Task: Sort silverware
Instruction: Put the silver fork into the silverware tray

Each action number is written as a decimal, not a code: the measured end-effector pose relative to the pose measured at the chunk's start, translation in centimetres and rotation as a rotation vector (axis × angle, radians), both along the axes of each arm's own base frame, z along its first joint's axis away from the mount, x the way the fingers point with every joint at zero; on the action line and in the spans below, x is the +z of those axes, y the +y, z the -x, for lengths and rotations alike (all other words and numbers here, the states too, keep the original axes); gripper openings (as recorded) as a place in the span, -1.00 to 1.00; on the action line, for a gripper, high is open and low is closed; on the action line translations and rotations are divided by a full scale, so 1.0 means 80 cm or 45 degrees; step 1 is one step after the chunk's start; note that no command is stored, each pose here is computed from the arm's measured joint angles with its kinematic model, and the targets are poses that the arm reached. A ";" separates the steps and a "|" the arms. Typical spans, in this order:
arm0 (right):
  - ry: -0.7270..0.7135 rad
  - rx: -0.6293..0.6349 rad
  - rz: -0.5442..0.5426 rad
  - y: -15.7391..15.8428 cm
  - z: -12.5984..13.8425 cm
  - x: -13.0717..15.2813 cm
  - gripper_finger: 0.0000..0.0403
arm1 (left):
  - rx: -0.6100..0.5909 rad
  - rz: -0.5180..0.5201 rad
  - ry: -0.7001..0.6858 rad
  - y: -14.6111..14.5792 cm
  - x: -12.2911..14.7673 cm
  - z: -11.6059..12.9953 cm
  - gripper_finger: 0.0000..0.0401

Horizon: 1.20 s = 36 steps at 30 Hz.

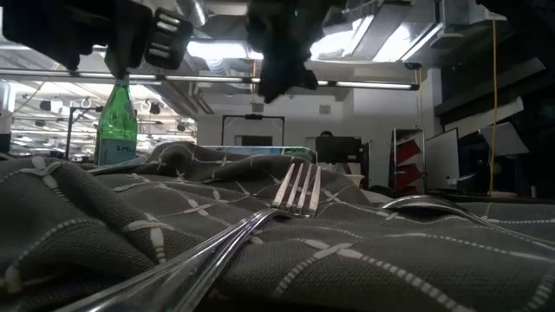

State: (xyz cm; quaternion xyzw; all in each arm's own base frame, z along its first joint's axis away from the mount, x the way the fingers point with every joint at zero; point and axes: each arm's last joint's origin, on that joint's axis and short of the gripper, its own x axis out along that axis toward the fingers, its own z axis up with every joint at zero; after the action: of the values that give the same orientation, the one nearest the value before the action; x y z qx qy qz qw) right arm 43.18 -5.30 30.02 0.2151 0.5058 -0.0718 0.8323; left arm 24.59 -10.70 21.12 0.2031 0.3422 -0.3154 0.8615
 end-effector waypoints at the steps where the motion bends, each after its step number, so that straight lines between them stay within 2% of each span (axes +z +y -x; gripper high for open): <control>1: -0.010 0.022 0.002 0.009 -0.001 0.004 -0.52 | -0.015 -0.018 -0.015 -0.002 0.000 0.001 -0.45; 8: -0.051 0.189 0.003 0.080 -0.004 0.021 -0.52 | -0.098 -0.084 -0.049 -0.015 -0.004 0.003 -0.45; 14: -0.036 0.318 -0.012 0.146 0.003 0.022 -0.52 | -0.179 -0.155 -0.018 -0.029 -0.034 -0.009 -0.45; 26: 0.015 0.349 -0.067 0.243 0.028 0.021 -0.52 | -0.255 -0.264 0.095 -0.035 -0.081 -0.020 -0.45; 36: 0.019 0.259 -0.054 0.285 0.044 0.021 -0.52 | -0.252 -0.259 0.094 -0.037 -0.084 -0.022 -0.45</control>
State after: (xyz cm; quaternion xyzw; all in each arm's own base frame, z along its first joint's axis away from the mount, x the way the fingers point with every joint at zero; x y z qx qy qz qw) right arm 39.66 17.48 31.68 0.1797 0.5327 0.0219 0.8267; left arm 26.32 -13.64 14.43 0.3104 0.3821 -0.3696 0.7880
